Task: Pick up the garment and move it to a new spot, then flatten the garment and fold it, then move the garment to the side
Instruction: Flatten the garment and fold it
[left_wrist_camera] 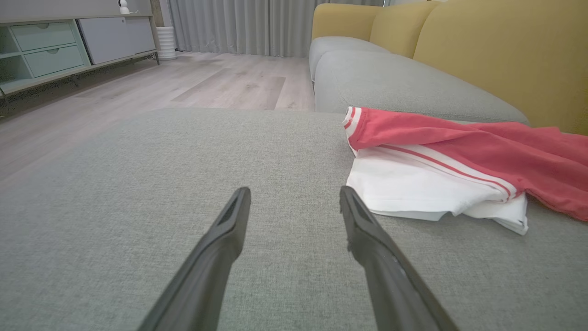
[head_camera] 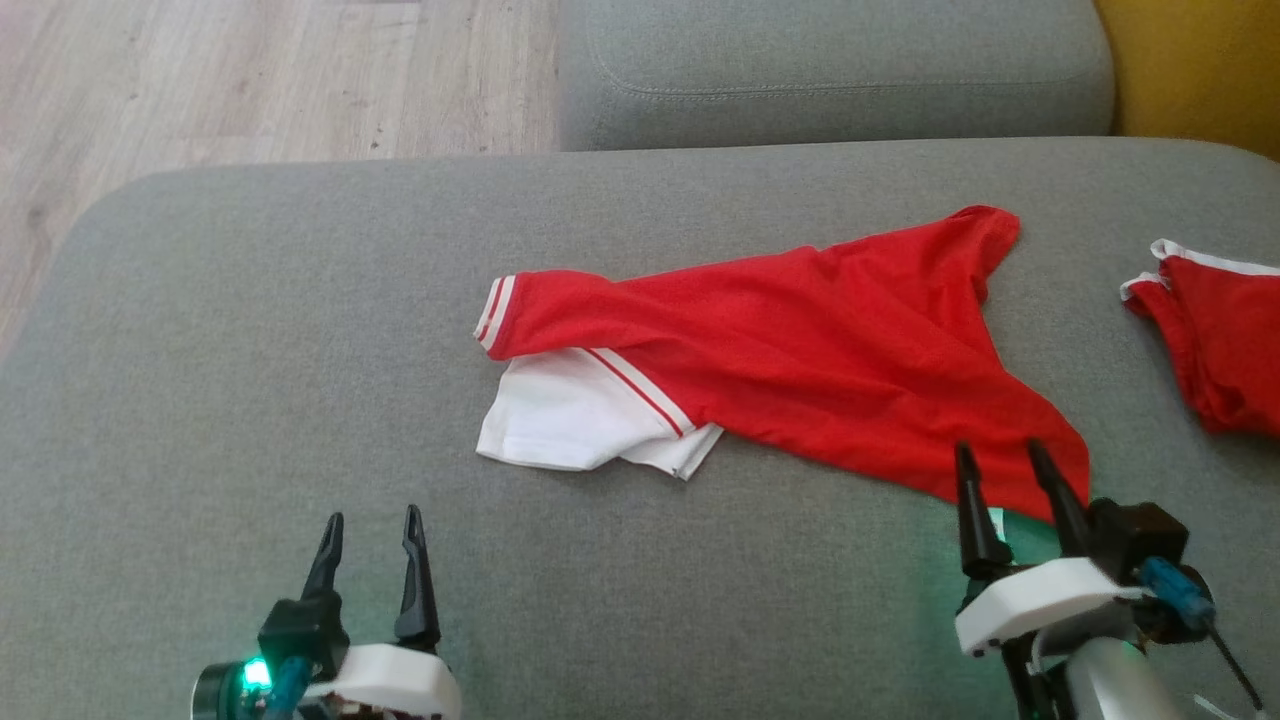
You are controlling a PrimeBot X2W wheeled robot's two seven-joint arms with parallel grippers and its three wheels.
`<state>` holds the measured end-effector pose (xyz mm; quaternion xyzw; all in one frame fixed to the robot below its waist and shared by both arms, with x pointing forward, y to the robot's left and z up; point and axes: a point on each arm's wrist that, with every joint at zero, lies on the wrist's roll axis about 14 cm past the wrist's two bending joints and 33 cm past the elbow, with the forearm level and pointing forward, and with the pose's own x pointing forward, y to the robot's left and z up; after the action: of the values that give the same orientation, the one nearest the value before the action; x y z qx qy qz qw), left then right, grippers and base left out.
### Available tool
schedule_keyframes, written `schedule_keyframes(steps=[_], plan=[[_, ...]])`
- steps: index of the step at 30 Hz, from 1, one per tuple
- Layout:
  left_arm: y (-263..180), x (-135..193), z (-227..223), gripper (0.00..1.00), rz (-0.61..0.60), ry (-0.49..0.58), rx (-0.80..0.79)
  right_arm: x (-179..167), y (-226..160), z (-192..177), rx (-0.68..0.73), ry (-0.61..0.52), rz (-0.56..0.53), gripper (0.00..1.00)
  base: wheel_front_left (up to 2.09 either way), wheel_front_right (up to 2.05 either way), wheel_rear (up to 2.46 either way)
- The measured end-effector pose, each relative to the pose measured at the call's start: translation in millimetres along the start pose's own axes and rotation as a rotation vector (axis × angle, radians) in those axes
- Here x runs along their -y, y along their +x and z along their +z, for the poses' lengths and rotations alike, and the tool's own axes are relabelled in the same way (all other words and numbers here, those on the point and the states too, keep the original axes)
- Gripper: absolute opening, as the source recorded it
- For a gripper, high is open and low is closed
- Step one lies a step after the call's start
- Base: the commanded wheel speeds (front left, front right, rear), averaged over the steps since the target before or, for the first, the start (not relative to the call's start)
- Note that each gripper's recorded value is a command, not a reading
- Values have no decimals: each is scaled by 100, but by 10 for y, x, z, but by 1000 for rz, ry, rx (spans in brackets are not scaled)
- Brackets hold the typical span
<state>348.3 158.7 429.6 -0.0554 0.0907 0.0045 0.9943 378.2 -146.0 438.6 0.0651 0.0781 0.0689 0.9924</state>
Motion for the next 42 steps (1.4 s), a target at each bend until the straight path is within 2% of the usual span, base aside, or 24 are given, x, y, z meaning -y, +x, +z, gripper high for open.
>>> schedule_keyframes(steps=[8,13,19,25,30,42], plan=[[-2,-25,-5,100,1,-5,-1,-131,18,-2,0,1,40,100,0,0,0],[43,150,-172,100,-92,-76,-62,-122,46,-67,-18,4,39,100,0,0,0],[469,331,-133,100,-167,-138,-84,-130,214,-5,1,3,50,100,0,0,0],[794,484,-285,100,-208,-165,-153,45,295,16,9,3,5,100,0,0,0],[852,605,-542,100,-225,-195,-236,233,245,-62,-12,5,-50,100,0,0,0],[970,845,-607,100,-317,-229,-272,347,270,-73,-15,5,-80,100,0,0,0]])
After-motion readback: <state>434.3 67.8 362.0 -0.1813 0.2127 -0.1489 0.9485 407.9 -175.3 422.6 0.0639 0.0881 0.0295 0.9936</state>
